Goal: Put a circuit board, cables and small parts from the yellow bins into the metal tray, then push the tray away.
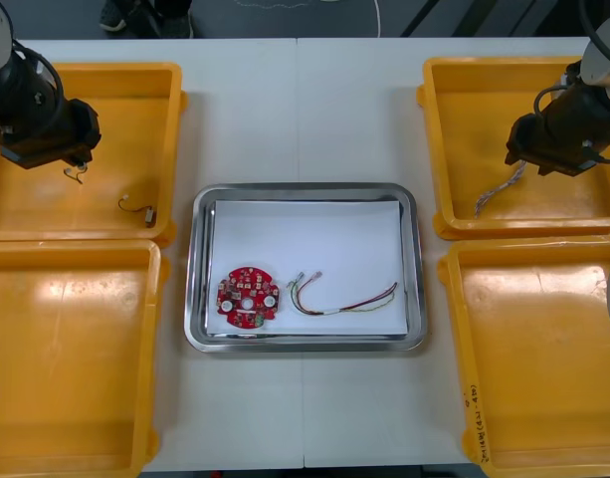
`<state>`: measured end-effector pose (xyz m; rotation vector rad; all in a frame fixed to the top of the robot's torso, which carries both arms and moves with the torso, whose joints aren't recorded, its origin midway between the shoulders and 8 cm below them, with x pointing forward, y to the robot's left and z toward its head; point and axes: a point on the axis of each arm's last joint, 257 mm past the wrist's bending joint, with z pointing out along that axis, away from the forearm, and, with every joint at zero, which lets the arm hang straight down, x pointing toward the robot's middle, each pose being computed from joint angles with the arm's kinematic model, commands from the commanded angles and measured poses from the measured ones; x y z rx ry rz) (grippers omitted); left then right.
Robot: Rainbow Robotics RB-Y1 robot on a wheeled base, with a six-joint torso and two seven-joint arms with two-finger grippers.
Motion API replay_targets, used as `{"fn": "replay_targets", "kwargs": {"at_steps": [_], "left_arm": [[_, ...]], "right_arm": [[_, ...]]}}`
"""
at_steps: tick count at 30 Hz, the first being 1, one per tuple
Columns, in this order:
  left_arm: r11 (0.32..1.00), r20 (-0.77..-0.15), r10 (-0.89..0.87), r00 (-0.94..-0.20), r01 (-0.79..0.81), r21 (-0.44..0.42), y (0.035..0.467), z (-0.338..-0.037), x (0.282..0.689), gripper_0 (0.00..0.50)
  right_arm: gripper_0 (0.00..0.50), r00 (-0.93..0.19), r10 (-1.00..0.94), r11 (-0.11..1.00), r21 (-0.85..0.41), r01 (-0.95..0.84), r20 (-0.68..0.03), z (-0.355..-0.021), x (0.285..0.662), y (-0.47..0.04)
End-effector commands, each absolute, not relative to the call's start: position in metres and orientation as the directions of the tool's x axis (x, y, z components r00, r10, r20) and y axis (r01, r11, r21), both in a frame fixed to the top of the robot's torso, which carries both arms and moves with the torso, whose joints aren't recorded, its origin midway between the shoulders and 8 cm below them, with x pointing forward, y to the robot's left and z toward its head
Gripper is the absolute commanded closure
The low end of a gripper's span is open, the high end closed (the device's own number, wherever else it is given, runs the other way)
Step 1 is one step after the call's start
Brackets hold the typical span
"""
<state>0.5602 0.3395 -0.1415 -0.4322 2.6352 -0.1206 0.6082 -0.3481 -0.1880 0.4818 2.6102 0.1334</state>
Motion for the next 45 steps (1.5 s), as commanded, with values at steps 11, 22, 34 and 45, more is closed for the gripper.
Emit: {"fn": "replay_targets", "kwargs": {"at_steps": [11, 22, 34, 45], "left_arm": [[0.97, -0.433, -0.241, -0.869, -0.2, -0.139, 0.316, -0.054, 0.548, 0.5], [0.957, -0.403, -0.276, -0.873, -0.209, -0.202, 0.25, -0.048, 0.535, 0.5], [0.946, -0.363, -0.305, -0.88, -0.236, -0.223, 0.176, -0.071, 0.516, 0.5], [0.961, -0.305, -0.237, -0.922, -0.176, -0.214, 0.11, -0.11, 0.497, 0.5]], "right_arm": [[0.0, -0.723, 0.621, 0.778, 0.351, 0.521, -0.303, -0.162, 0.604, -0.331], [0.0, -0.717, 0.638, 0.764, 0.339, 0.548, -0.279, -0.18, 0.601, -0.322], [0.0, -0.733, 0.624, 0.778, 0.298, 0.553, -0.27, -0.202, 0.598, -0.313], [0.0, -0.732, 0.631, 0.774, 0.277, 0.569, -0.259, -0.215, 0.596, -0.309]]}}
